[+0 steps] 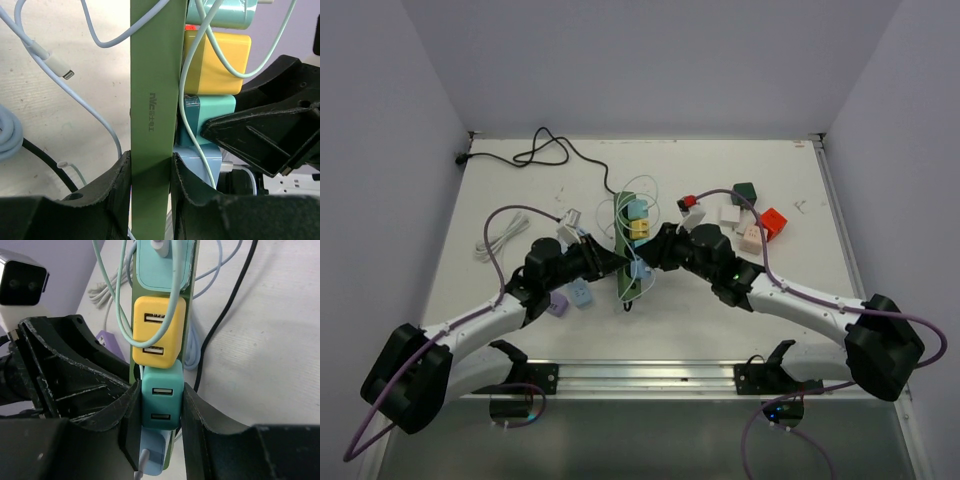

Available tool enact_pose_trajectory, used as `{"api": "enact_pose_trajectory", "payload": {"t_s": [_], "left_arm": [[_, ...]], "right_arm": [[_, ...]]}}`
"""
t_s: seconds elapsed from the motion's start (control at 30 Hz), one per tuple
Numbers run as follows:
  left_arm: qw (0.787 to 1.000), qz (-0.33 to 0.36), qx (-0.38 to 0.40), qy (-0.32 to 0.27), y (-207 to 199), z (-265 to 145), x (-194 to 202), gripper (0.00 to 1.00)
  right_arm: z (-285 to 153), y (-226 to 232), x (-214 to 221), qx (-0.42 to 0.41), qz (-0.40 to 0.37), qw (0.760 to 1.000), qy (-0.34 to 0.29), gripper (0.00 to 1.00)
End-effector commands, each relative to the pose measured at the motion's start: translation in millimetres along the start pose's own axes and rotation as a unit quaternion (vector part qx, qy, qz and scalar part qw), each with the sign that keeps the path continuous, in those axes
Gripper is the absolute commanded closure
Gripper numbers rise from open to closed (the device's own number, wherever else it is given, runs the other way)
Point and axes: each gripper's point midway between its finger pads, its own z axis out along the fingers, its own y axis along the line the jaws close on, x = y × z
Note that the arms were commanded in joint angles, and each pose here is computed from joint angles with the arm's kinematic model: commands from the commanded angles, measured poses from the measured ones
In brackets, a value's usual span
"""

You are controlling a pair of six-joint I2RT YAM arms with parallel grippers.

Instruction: Pull the plug off the socket

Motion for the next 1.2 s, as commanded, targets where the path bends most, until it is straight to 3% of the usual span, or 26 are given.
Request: {"api": "enact_pose_trajectory", "payload": {"t_s": [0.0, 0.27, 0.53, 0.77, 1.03, 1.17], "left_arm": [[0.986, -0.031, -0.152, -0.058, 95.0, -21.6, -18.3, 1.00], [0.978, -0.015, -0.198, -0.067, 105.4, -26.1, -29.2, 1.00], [0.948, 0.027, -0.296, -0.114, 111.1, -35.2, -58.9, 1.00], [0.929, 0.064, -0.353, -0.092, 117.2, -37.1, -47.0, 1.00], [0.942, 0.057, -0.316, -0.097, 110.7, -32.3, -41.3, 1.00], [0.946, 0.056, -0.302, -0.101, 104.1, -32.5, -43.3, 1.00]], "right_arm": [[-16.9, 15.5, -58.8, -0.036, 0.016, 0.994, -0.100, 1.00], [-9.0, 21.6, -63.7, -0.031, 0.024, 0.995, -0.089, 1.00], [1.1, 15.8, -58.1, 0.041, 0.008, 0.996, -0.073, 1.00], [1.9, 20.3, -58.5, 0.045, 0.003, 0.996, -0.080, 1.00], [-3.0, -2.9, -51.1, 0.070, 0.013, 0.994, -0.080, 1.00], [-3.2, -46.2, -46.5, 0.098, 0.054, 0.991, -0.073, 1.00]]}}
